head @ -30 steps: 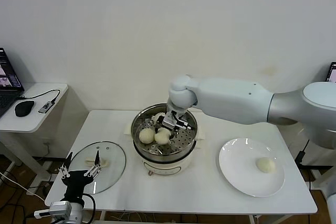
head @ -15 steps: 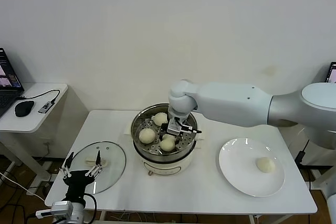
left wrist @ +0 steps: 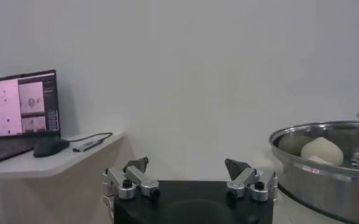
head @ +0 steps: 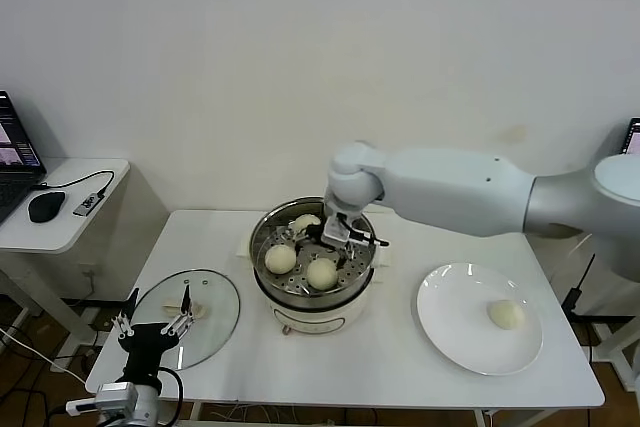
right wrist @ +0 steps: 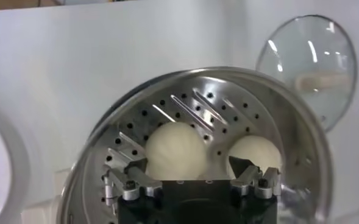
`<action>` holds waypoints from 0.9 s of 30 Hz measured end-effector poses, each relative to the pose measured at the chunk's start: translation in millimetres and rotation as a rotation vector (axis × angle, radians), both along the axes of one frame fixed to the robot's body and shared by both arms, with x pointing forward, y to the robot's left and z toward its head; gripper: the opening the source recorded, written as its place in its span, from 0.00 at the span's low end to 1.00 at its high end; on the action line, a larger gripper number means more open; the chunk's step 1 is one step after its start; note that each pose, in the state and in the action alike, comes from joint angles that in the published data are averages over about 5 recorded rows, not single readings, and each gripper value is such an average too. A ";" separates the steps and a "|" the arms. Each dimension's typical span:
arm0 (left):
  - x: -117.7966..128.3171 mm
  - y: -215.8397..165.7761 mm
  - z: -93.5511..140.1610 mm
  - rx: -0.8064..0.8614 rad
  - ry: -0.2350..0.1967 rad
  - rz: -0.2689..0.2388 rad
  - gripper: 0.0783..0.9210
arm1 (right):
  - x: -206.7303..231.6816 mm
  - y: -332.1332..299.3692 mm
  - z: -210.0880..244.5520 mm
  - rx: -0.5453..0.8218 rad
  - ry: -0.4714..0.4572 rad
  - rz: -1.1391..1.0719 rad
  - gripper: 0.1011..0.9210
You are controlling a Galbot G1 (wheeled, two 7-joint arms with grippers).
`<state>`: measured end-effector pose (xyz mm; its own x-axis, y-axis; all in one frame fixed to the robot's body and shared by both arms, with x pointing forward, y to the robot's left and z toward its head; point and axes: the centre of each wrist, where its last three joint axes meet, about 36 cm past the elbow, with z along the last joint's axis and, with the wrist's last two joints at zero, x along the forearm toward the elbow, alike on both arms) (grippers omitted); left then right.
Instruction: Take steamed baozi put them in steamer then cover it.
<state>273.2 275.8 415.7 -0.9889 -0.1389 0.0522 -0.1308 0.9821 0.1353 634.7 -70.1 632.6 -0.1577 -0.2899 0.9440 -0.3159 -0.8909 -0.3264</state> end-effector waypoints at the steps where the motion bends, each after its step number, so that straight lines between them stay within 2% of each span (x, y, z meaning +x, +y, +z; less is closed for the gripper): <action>1: 0.2 0.0 0.2 0.001 -0.001 -0.002 0.88 | 0.3 -6.3 4.4 0.009 -0.003 -0.037 0.88; 8: 3.9 -2.0 2.9 0.006 -0.012 -0.023 0.88 | -1.6 -69.0 31.2 0.049 -0.010 -0.355 0.88; 15: 6.8 -3.6 0.2 0.010 -0.007 -0.042 0.88 | -17.8 -151.1 30.9 0.056 0.012 -0.656 0.88; 27: 7.2 -5.3 -4.6 0.021 0.006 -0.059 0.88 | -52.8 -278.4 -23.6 0.044 0.060 -0.990 0.88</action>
